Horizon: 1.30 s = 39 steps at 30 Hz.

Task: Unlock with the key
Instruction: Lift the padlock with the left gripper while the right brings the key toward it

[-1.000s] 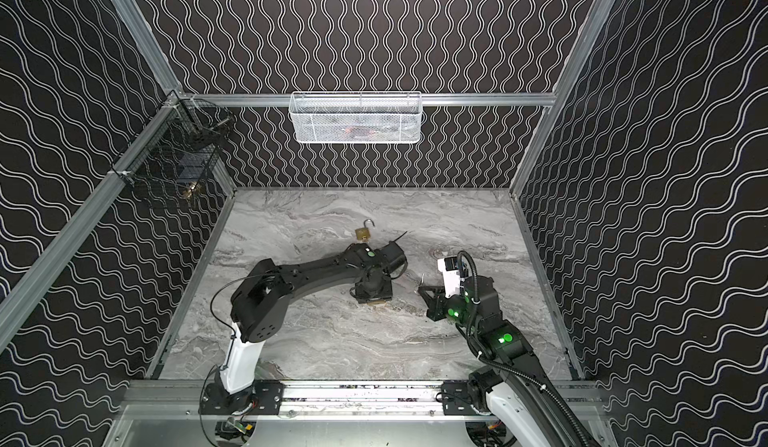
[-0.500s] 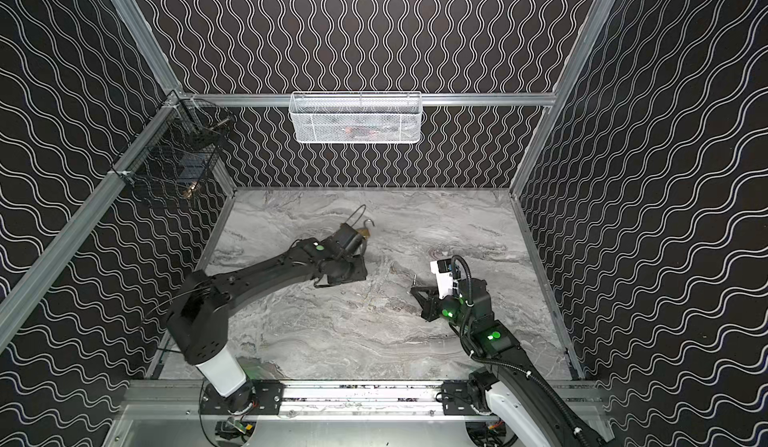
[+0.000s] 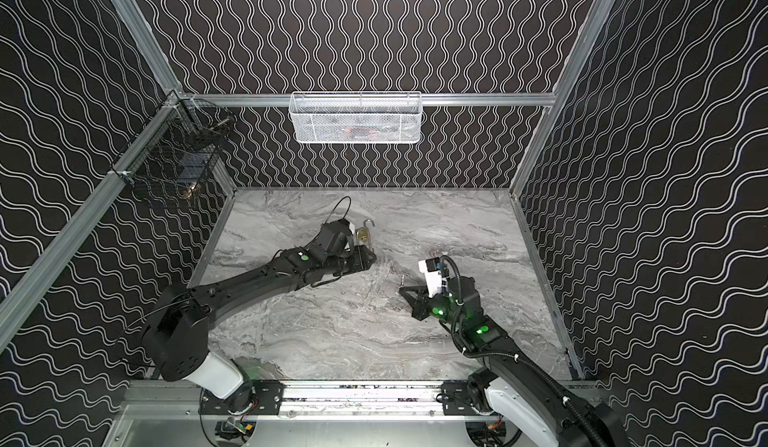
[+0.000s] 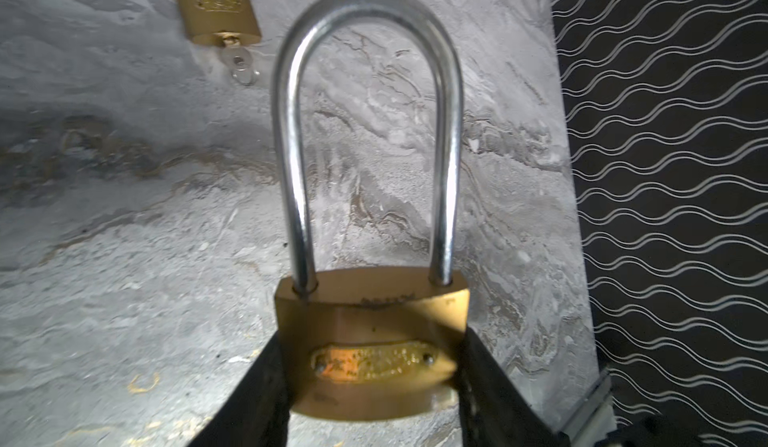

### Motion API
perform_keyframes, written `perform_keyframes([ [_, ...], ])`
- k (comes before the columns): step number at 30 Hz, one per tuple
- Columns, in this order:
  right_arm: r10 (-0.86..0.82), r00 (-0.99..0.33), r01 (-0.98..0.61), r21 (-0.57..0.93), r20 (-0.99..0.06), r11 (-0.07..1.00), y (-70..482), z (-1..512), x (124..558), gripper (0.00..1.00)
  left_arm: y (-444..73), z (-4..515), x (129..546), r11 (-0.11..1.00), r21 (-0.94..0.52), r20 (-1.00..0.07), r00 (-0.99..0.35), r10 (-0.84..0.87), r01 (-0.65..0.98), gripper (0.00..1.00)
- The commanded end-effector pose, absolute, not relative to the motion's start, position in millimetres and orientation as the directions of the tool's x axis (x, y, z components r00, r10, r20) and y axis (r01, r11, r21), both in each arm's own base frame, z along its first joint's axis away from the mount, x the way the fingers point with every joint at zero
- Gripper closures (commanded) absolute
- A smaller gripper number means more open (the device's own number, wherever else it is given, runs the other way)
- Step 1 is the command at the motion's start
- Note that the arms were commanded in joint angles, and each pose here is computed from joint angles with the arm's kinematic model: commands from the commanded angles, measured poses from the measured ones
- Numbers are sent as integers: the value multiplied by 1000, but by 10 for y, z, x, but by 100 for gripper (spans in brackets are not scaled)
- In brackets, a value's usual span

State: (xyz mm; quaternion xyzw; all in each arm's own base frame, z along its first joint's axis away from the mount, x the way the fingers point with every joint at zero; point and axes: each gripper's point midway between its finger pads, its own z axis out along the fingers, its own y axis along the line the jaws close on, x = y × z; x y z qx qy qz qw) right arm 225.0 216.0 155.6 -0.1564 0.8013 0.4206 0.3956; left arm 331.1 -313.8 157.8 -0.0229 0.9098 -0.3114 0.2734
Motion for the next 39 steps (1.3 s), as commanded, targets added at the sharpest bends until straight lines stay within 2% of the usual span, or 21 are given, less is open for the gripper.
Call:
perform_keyframes([
  [1, 82, -591, -600, 505, -802, 621, 2270, 1654, 2373, 100, -3341, 1890, 3399, 720, -663, -518, -819, -245, 204, 65],
  [10, 86, -662, -554, 563, -745, 614, 2552, 1534, 2529, 100, -3417, 1966, 3340, 703, -674, -518, -823, -231, 227, 67],
  [31, 47, -698, -578, 602, -714, 550, 2786, 1595, 2572, 100, -3417, 1944, 3263, 699, -664, -550, -806, -218, 264, 68],
  [39, 42, -697, -578, 596, -715, 557, 2792, 1581, 2596, 100, -3442, 1943, 3245, 694, -662, -559, -803, -207, 282, 68],
])
